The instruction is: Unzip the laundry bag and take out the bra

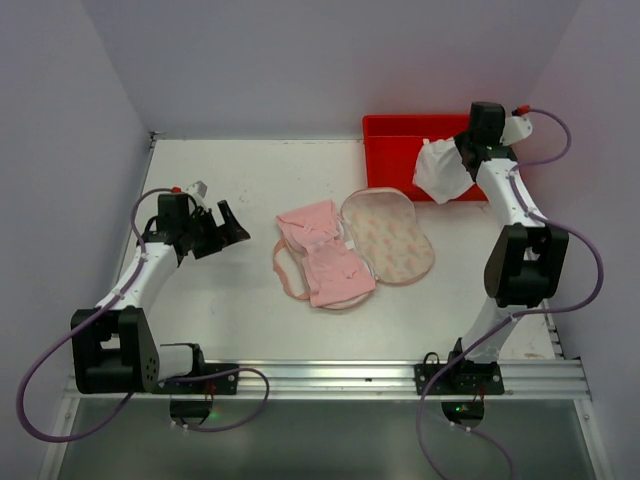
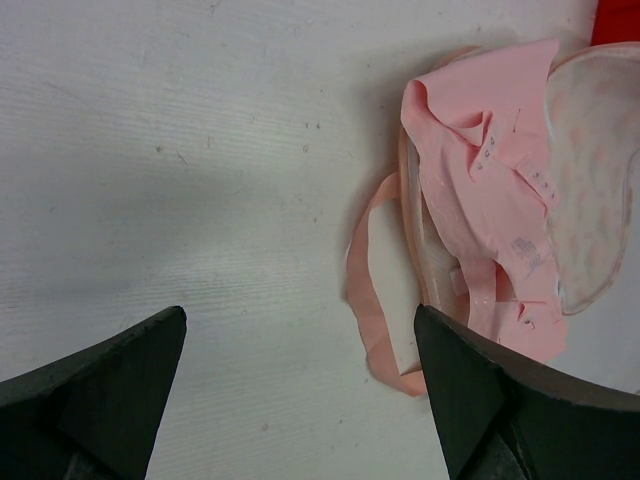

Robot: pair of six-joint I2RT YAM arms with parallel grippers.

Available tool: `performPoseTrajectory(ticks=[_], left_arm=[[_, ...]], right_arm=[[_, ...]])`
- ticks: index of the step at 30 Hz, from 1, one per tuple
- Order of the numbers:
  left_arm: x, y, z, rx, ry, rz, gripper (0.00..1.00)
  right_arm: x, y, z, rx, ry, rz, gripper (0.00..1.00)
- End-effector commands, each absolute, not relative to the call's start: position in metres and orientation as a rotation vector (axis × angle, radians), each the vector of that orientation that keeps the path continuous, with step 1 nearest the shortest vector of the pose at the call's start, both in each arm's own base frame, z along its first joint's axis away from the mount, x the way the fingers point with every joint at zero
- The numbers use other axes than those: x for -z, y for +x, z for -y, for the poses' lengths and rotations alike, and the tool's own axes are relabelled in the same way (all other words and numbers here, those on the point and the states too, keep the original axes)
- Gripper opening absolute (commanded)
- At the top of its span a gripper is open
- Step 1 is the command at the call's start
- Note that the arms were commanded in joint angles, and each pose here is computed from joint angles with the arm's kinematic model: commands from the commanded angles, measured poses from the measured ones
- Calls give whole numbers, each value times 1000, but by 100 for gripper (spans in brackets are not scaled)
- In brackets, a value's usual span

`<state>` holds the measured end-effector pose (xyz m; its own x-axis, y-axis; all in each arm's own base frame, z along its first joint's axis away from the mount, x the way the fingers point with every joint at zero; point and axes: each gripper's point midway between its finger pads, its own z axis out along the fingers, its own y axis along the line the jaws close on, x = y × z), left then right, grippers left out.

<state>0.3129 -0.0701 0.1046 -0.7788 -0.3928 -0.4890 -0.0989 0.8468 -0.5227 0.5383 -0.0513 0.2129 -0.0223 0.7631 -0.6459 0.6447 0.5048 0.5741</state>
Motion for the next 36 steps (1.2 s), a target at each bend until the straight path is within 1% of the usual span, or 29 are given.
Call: performPoseTrajectory(ticks=[1,5,11,14,15,17,18,19,20,22,23,24,25,26,27,29,30,31,32,34,36], left_arm=[[-104,315,68,640,-320,-2406,100],[-103,314,68,640,-322,-2412,100],[-100,314,67,634,-325,-2422,100],[-98,314,68,635,-325,-2428,100],[-98,314,68,636,-324,-2429,100],[-97,314,68,634,-324,-2434,100],[-96,313,68,634,-326,-2438,100],[-96,313,68,633,-324,-2437,100],[-97,313,67,631,-326,-2436,100],[-96,313,67,627,-328,-2438,100],[-96,313,67,627,-328,-2438,100],[-97,313,67,628,-327,-2438,100],[-97,313,67,627,-328,-2436,100],[-97,313,66,622,-327,-2435,100],[-97,313,66,621,-328,-2437,100],[-100,314,66,618,-324,-2426,100],[-101,313,66,620,-323,-2424,100],[-103,314,66,620,-322,-2418,100],[-104,314,66,626,-318,-2413,100],[-107,314,67,628,-312,-2405,100],[-110,314,67,628,-308,-2392,100]], right_arm=[[-297,551,64,-230,1189,-1449,0],[-298,568,58,-290,1208,-1442,0],[-258,592,53,-310,1266,-1485,0],[-251,611,33,-415,1217,-1529,0],[-232,619,20,-451,1201,-1591,0],[-226,629,7,-494,1177,-1630,0],[-210,634,2,-502,1174,-1663,1],[-209,639,-6,-550,1148,-1677,6],[-209,643,-29,-603,1105,-1697,17],[-206,654,-47,-702,1039,-1700,27],[-215,658,-59,-771,990,-1713,32],[-215,660,-63,-789,970,-1725,45],[-212,662,-66,-794,953,-1741,50],[-225,662,-70,-804,892,-1743,54],[-230,661,-69,-793,871,-1748,63],[-251,652,-70,-752,780,-1761,69],[-258,648,-69,-731,747,-1770,78],[-262,640,-71,-710,717,-1795,80],[-281,629,-71,-673,636,-1799,82],[-287,608,-80,-619,559,-1854,86],[-300,579,-96,-537,424,-1894,87]])
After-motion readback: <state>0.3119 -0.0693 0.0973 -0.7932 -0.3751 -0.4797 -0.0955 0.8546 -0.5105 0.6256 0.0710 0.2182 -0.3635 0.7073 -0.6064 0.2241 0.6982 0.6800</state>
